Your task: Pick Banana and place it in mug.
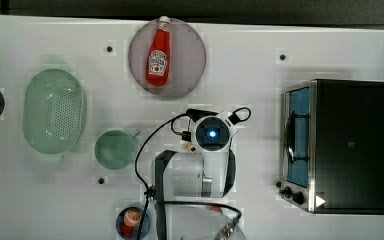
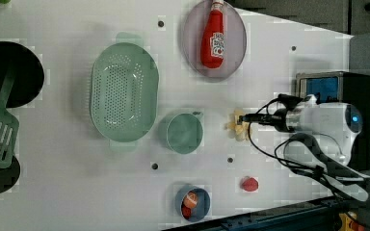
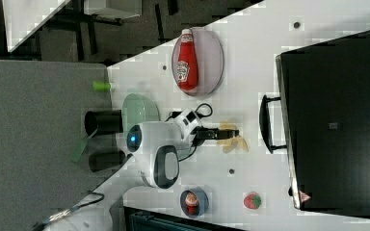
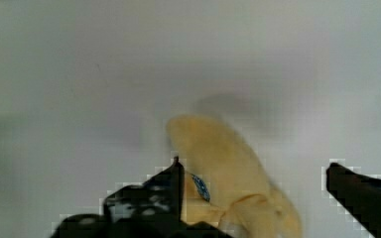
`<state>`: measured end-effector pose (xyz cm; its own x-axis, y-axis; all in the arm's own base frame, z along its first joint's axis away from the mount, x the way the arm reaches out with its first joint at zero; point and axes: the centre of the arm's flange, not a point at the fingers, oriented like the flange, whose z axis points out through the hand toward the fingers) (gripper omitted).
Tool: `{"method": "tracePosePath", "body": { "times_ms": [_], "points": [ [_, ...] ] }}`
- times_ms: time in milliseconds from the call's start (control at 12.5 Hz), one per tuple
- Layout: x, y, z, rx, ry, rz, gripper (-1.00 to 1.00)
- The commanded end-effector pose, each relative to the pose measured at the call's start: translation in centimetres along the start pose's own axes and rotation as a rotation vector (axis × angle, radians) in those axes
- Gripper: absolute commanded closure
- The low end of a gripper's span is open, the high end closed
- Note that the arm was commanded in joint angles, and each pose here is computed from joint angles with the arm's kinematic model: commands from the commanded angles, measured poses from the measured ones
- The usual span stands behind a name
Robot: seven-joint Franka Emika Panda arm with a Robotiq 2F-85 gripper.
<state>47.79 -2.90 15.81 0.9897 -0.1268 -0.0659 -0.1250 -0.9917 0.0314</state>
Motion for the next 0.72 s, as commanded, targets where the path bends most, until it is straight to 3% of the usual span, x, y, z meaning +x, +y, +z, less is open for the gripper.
{"method": "tracePosePath", "body": {
  "times_ms": [80,240,400,720],
  "points": [
    [-1.0,-0.3,0.8,-0.001,-0.007,-0.044,-0.40],
    [-0.8,-0.3,0.3,0.001,0.011,-0.044,0.08],
    [-0.9,-0.3,-0.1,0.001,0.016,-0.043,0.37],
    [-0.2,0.9,-5.3,0.011,0.065,-0.006,0.37]
  ]
}}
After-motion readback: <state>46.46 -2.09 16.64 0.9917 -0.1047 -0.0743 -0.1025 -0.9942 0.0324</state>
